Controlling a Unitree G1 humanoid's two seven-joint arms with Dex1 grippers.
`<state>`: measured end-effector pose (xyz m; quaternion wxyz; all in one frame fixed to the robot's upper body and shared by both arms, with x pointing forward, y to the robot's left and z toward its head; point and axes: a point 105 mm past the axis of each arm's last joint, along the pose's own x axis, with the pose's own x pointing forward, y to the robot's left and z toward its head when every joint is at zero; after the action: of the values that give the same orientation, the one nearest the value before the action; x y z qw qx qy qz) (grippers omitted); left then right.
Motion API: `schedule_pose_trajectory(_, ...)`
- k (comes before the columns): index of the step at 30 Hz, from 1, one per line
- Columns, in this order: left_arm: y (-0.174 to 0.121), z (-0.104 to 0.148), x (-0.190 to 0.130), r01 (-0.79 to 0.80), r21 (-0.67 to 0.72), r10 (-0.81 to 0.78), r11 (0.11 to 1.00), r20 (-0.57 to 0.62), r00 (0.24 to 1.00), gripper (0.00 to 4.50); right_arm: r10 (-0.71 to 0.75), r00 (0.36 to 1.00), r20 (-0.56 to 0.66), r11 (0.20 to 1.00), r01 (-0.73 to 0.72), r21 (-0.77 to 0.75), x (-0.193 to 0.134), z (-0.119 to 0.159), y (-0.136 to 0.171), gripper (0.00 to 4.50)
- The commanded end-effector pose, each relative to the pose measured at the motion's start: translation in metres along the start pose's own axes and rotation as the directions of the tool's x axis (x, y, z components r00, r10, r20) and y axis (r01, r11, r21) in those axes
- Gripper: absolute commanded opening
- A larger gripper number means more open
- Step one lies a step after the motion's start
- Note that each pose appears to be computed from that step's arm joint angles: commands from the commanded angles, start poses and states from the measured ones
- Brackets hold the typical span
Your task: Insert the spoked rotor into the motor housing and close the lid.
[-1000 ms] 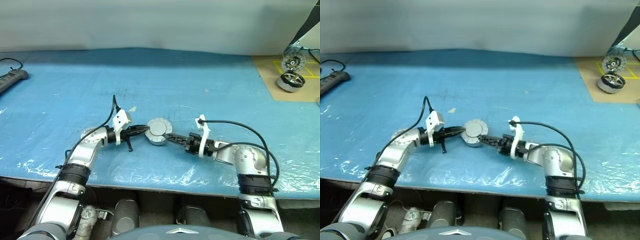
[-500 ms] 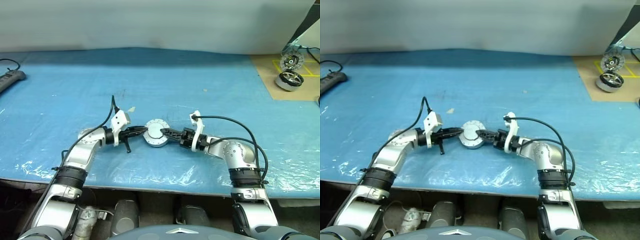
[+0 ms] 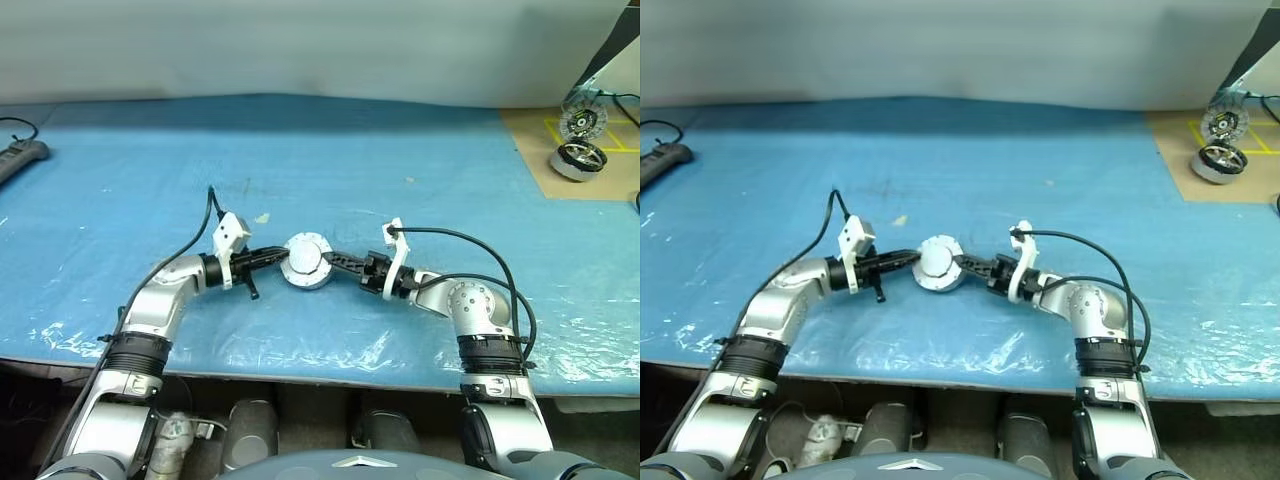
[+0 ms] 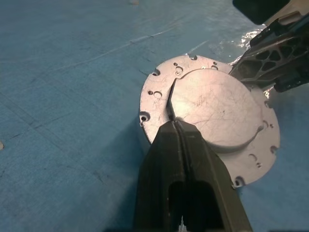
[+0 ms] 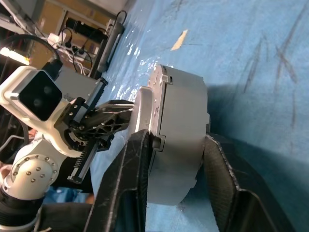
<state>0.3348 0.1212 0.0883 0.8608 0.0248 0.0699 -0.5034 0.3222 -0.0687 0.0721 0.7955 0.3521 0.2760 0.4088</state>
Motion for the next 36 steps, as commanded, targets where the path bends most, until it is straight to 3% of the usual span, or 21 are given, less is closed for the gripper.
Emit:
schedule_pose_trajectory(1,0.000,0.006,-0.001,0.012,0.031,-0.013,0.999,0.021,1.000,0.00,0.025,0.998,0.050,0.999,-0.026,0.027,0.004,0.010,0.005,1.21)
schedule_pose_trajectory(9,-0.003,-0.006,0.001,0.045,0.010,-0.045,0.999,0.014,0.999,0.00,0.045,0.998,0.031,0.999,-0.046,0.009,0.007,0.009,0.014,1.15)
schedule_pose_trajectory(12,-0.008,0.001,-0.003,0.097,-0.123,-0.090,0.988,0.056,0.994,0.00,0.054,0.998,0.027,0.998,-0.055,0.044,0.007,0.006,0.014,1.15)
schedule_pose_trajectory(16,-0.011,0.010,-0.010,0.128,-0.197,-0.113,0.972,0.090,0.990,0.00,0.034,0.997,0.067,0.994,-0.041,0.105,0.005,0.012,0.008,1.14)
schedule_pose_trajectory(22,-0.001,0.025,-0.018,0.116,-0.267,-0.077,0.957,0.151,0.986,0.00,0.097,0.980,0.175,0.963,-0.137,0.231,-0.002,0.032,0.015,1.14)
schedule_pose_trajectory(27,0.014,0.045,-0.023,0.110,-0.397,-0.005,0.911,0.256,0.967,0.00,0.181,0.921,0.346,0.922,-0.282,0.267,-0.011,0.066,0.035,1.14)
schedule_pose_trajectory(30,0.028,0.054,-0.029,0.095,-0.497,0.087,0.863,0.331,0.940,0.62,0.197,0.896,0.399,0.910,-0.318,0.265,-0.015,0.078,0.042,1.14)
schedule_pose_trajectory(36,0.026,0.054,-0.034,0.147,-0.587,0.115,0.796,0.385,0.916,2.67,0.264,0.857,0.443,0.889,-0.394,0.233,-0.017,0.093,0.067,1.14)
